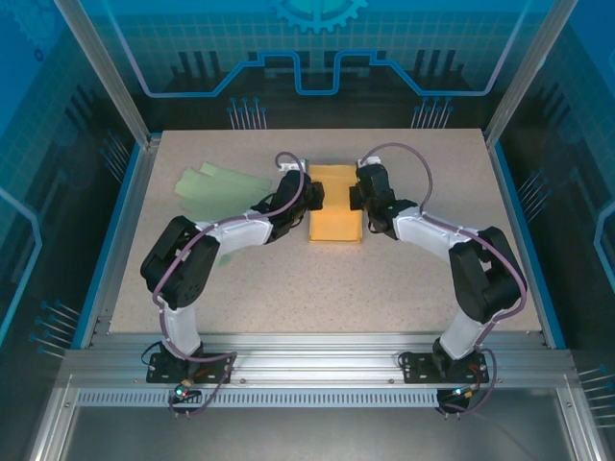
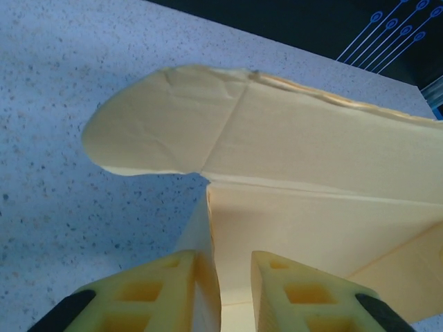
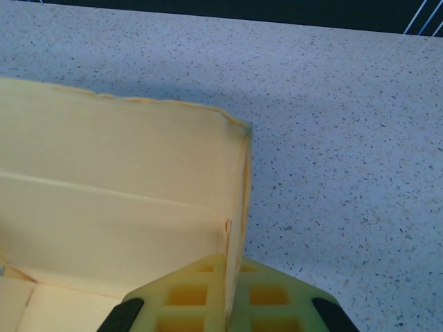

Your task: Fold the paper box

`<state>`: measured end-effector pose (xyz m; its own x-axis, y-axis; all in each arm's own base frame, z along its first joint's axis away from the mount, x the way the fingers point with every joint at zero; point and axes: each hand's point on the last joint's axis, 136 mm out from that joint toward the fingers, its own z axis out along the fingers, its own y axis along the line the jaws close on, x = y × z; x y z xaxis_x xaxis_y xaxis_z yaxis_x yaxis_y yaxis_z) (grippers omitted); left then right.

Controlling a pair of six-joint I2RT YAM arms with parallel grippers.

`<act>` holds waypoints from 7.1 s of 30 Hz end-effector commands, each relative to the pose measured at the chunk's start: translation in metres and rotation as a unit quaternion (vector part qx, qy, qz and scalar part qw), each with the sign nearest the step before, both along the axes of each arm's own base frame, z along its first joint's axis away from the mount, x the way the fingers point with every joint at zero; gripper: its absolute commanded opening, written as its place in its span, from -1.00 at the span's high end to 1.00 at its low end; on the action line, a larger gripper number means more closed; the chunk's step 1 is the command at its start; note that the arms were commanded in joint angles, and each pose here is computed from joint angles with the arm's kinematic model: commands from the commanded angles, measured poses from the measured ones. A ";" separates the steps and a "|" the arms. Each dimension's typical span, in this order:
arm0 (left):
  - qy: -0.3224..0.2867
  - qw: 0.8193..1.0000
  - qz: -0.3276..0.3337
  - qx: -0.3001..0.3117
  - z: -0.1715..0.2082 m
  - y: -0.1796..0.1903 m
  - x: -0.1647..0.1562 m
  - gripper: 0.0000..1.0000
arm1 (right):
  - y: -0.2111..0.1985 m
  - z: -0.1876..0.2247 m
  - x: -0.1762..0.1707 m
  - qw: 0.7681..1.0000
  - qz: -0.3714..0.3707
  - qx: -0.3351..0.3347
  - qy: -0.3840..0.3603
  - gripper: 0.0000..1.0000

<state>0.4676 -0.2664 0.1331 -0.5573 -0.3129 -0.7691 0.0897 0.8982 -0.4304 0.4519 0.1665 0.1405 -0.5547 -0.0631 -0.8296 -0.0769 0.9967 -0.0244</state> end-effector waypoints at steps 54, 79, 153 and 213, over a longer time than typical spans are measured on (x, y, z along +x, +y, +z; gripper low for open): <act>-0.019 0.995 -0.093 0.007 -0.056 0.024 -0.128 0.68 | 0.037 -0.054 -0.150 1.000 0.021 -0.004 -0.007 0.93; -0.171 0.978 -0.117 0.023 -0.012 -0.063 -0.064 0.70 | -0.008 0.009 -0.066 0.994 -0.006 0.020 -0.103 0.91; -0.051 0.981 -0.186 0.009 0.023 -0.001 -0.208 -0.98 | -0.048 -0.002 -0.206 0.998 -0.004 0.045 0.038 -0.69; 0.200 0.964 -0.143 0.098 -0.096 -0.012 -0.099 -0.46 | -0.056 -0.093 -0.116 0.931 -0.055 0.116 0.341 -0.20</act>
